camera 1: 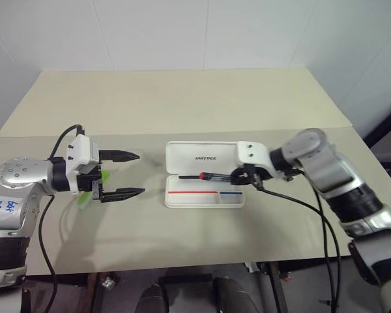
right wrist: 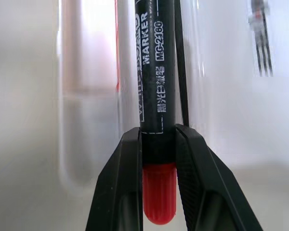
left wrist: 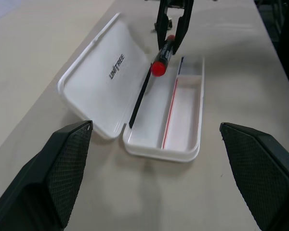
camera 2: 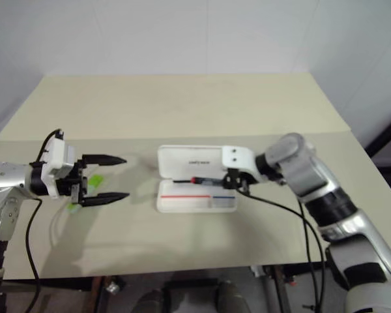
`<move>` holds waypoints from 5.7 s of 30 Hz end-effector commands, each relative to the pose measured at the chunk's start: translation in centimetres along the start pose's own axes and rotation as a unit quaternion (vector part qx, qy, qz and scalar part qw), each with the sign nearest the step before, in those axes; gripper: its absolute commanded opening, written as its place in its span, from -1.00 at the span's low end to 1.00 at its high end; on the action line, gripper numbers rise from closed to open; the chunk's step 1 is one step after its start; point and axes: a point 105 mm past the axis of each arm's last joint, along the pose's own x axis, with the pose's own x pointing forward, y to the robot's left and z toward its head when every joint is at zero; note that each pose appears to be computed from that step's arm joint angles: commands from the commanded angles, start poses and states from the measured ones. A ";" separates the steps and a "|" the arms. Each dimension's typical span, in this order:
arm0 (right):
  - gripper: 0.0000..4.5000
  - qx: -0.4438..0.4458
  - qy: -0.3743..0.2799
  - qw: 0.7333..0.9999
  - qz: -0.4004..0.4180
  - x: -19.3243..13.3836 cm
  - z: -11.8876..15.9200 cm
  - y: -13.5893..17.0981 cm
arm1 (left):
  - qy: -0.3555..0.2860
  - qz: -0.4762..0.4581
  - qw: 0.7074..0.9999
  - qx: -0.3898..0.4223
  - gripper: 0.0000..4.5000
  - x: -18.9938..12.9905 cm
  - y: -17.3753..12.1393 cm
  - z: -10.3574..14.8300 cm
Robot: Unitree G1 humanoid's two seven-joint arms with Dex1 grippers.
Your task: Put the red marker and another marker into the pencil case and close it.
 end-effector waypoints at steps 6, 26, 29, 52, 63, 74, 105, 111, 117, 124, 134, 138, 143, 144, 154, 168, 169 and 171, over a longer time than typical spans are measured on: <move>-0.74 -0.043 -0.003 0.999 0.008 1.6 1.1 -1.0 | 0.004 0.037 0.999 0.022 1.00 -1.5 -0.6 1.0; 0.39 -0.037 -0.047 0.998 0.014 1.7 2.9 -1.6 | -0.002 0.050 0.998 0.023 1.00 -1.2 -0.9 1.4; 0.39 -0.033 -0.061 0.997 0.021 1.3 3.4 -1.2 | -0.002 0.046 0.999 0.024 1.00 -1.2 -0.8 1.5; 0.98 0.043 -0.216 0.975 0.001 -6.7 1.4 3.4 | 0.194 0.286 0.935 -0.078 1.00 -8.2 2.6 -3.7; 0.98 0.046 -0.220 0.974 -0.019 -6.2 1.0 2.8 | 0.298 0.357 0.860 -0.208 1.00 -9.0 3.0 -5.2; 0.98 0.057 -0.231 0.971 -0.034 -6.0 1.1 3.4 | 0.333 0.350 0.821 -0.306 1.00 -9.1 0.4 -8.8; 1.00 0.068 -0.228 0.968 -0.074 -6.8 1.4 4.1 | 0.318 0.280 0.854 -0.302 -0.52 -6.7 1.7 -10.3; 1.00 0.071 -0.221 0.970 -0.074 -6.9 0.8 4.0 | 0.238 0.193 0.922 -0.236 -0.52 -3.9 1.8 -5.6; 1.00 0.067 -0.215 0.971 -0.077 -6.9 0.6 3.6 | 0.211 0.055 0.969 -0.117 -0.52 -1.8 0.0 -1.4; 1.00 0.069 -0.204 0.973 -0.087 -7.2 0.0 3.8 | 0.173 -0.046 0.983 -0.036 -0.52 1.2 -1.1 1.2; 1.00 0.088 -0.211 0.968 -0.107 -8.7 -0.9 5.2 | 0.145 -0.114 0.982 0.033 -0.52 5.4 -0.6 2.3; 1.00 0.105 -0.228 0.960 -0.125 -9.6 -0.8 5.8 | 0.144 -0.143 0.978 0.040 -0.52 7.7 -0.6 2.0; 1.00 0.117 -0.231 0.955 -0.146 -10.0 -0.7 6.3 | 0.177 -0.166 0.969 0.045 -0.52 9.7 -0.7 0.4; 1.00 0.119 -0.231 0.954 -0.148 -10.0 -0.7 6.4 | 0.182 -0.167 0.968 0.045 -0.52 9.9 -0.7 0.1; 1.00 0.128 -0.237 0.949 -0.166 -9.8 -0.2 6.4 | 0.203 -0.157 0.966 0.014 -0.52 11.4 -0.6 -0.8; 1.00 0.128 -0.243 0.945 -0.176 -9.4 0.1 6.4 | 0.210 -0.165 0.964 0.006 -0.52 11.6 -0.9 -0.9; 1.00 0.128 -0.244 0.945 -0.176 -9.4 0.1 6.4 | 0.212 -0.166 0.963 0.005 -0.52 11.7 -1.0 -1.0; 1.00 0.128 -0.245 0.944 -0.178 -9.4 0.2 6.5 | 0.213 -0.170 0.962 0.004 -0.37 11.8 -1.1 -1.2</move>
